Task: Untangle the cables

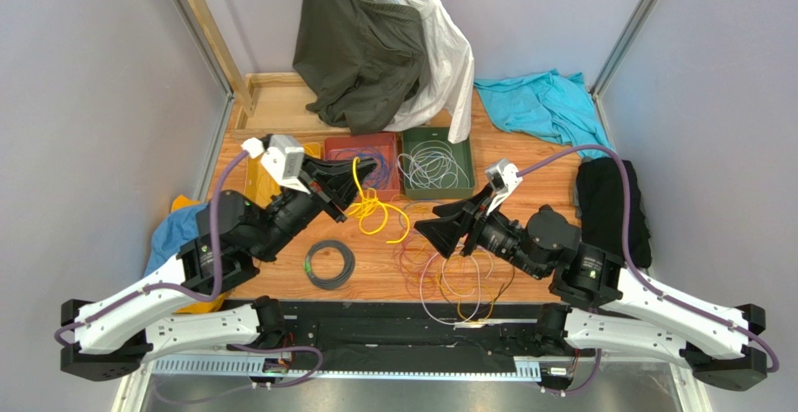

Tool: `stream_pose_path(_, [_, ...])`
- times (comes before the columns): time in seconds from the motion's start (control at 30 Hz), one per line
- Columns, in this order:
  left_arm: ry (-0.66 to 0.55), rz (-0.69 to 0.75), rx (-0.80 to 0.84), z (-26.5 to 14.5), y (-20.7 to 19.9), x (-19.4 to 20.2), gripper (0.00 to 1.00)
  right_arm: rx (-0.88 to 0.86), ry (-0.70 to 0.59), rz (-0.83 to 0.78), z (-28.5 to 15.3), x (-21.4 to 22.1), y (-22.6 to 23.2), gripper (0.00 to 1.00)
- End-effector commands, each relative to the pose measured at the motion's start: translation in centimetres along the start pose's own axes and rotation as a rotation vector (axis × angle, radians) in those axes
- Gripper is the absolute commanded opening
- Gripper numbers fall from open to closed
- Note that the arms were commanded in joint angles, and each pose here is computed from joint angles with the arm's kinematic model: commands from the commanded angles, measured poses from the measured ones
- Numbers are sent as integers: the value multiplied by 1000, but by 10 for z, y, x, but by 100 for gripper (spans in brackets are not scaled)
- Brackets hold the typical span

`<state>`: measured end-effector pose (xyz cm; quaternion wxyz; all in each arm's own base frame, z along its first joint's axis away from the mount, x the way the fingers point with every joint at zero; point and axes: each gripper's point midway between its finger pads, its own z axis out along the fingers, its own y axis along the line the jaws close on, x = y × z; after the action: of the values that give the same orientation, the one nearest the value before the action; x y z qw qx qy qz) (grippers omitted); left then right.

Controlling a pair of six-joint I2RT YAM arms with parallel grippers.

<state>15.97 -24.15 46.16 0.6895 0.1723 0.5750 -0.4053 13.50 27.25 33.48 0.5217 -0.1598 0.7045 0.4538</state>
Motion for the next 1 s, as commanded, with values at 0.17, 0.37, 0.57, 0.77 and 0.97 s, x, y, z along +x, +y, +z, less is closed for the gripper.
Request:
stream_pose_path(0.17, [62, 4, 9, 9, -4, 21, 0, -192, -37, 29, 14, -10, 42, 64])
stream_pose_path(0.37, [66, -7, 25, 15, -8, 30, 0, -157, 26, 27, 24, 11, 33, 63])
stream_pose_path(0.57, [69, -18, 55, 15, -14, 29, 0, -125, 71, 15, 34, 26, 27, 63])
stream_pose_path(0.77, [61, -32, 70, 11, -17, 25, 0, -123, 124, 19, 48, 43, 28, 60])
stream_pose_path(0.97, [45, -30, 57, 7, -13, 18, 0, -58, 143, 32, 53, 54, 14, 2])
